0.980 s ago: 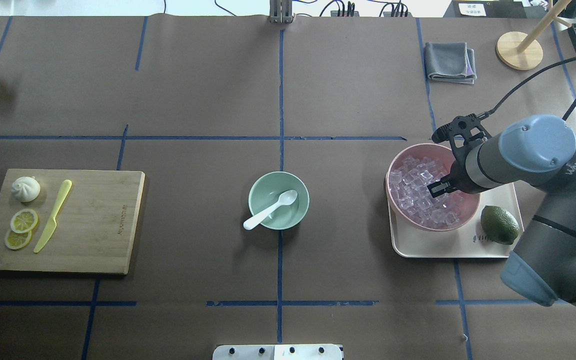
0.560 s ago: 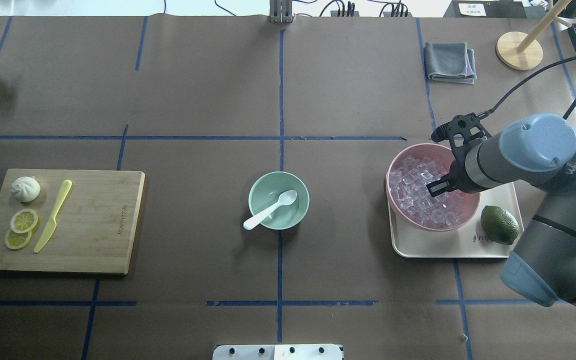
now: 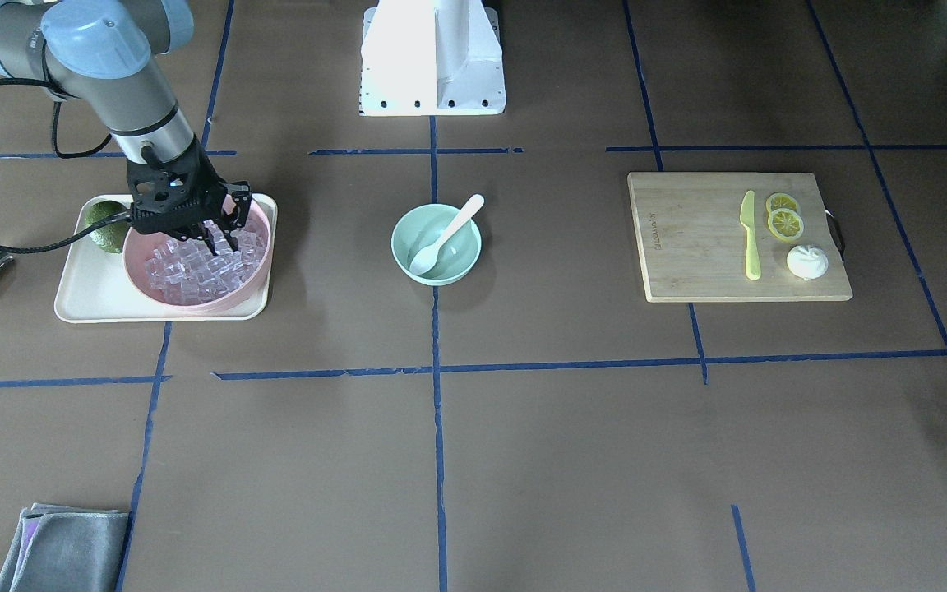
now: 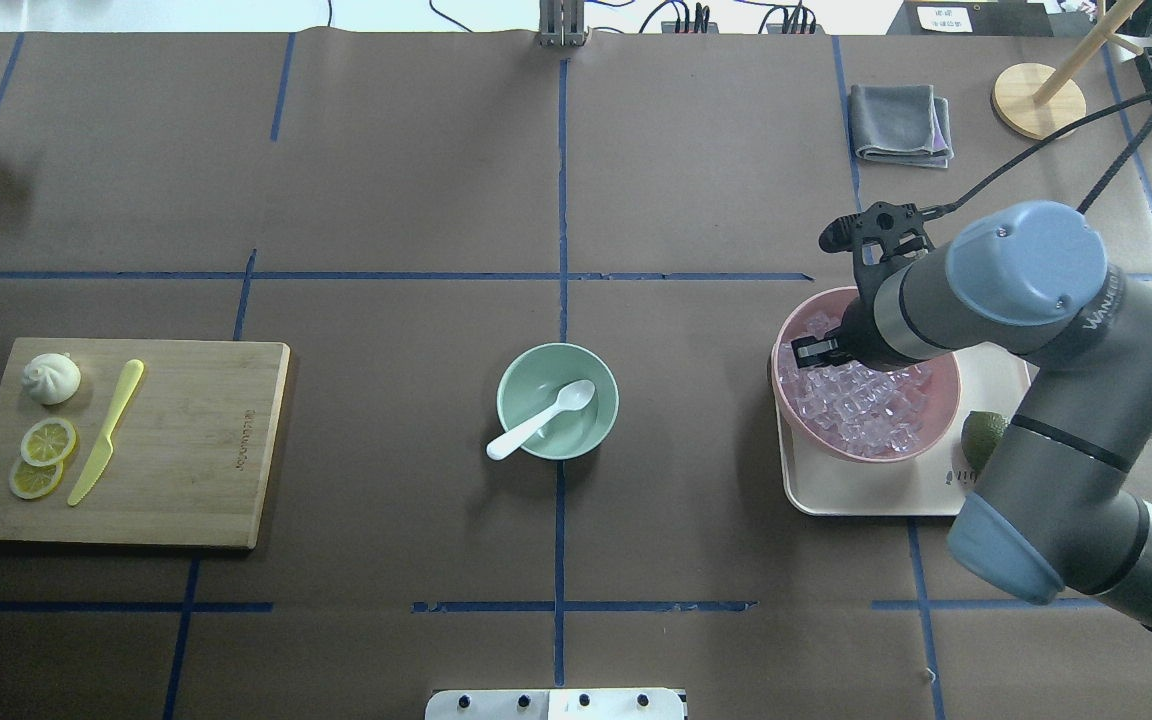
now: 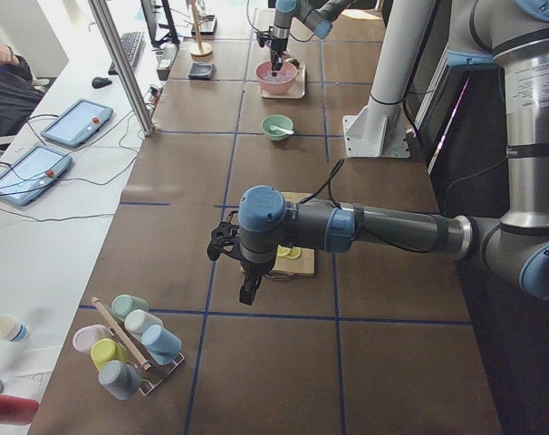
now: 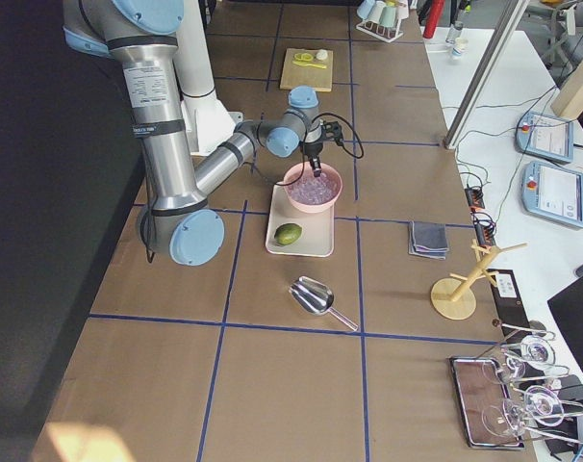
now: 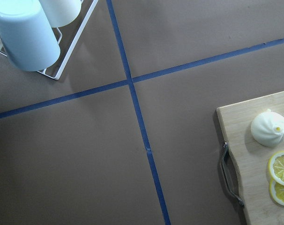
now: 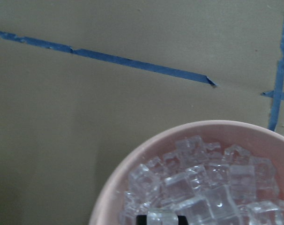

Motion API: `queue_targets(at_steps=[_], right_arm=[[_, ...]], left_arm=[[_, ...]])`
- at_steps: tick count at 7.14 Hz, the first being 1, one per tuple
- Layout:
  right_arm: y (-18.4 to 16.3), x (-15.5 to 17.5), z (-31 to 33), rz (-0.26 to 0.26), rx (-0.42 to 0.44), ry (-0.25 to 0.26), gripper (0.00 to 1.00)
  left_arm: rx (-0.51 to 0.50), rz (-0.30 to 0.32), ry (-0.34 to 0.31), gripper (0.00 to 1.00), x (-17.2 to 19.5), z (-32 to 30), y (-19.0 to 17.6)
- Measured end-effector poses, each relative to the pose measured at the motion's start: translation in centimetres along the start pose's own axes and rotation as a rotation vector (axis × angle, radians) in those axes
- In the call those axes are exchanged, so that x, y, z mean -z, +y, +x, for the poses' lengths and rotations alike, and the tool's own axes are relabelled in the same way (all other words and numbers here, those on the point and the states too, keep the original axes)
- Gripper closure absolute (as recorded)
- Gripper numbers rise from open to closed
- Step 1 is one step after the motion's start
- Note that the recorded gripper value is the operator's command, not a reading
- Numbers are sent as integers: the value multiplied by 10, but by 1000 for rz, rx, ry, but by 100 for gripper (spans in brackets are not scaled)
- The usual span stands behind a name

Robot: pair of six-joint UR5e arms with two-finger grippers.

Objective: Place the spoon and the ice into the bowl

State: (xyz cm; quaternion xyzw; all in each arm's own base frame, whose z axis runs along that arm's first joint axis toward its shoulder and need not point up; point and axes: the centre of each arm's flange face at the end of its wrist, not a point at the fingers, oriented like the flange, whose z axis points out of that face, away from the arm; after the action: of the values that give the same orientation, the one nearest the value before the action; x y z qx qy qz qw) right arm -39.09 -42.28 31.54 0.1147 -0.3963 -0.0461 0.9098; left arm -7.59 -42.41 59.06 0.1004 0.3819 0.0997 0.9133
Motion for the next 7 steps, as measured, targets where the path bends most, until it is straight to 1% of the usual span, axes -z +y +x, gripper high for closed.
queue_targets(at_steps=[1, 3, 4, 5, 7], right_arm=[[-11, 3, -48, -8, -73, 3, 94], [-33, -7, -150, 13, -223, 15, 92], [-41, -17, -195, 10, -301, 17, 85], [-41, -26, -229, 4, -375, 21, 82], [-24, -44, -266, 10, -493, 42, 77]], left_arm=[[0, -1, 0, 0, 0, 0, 0], [1, -1, 1, 0, 0, 1, -1], [1, -2, 1, 0, 0, 1, -1], [2, -2, 1, 0, 0, 1, -1], [4, -1, 18, 0, 0, 2, -1]])
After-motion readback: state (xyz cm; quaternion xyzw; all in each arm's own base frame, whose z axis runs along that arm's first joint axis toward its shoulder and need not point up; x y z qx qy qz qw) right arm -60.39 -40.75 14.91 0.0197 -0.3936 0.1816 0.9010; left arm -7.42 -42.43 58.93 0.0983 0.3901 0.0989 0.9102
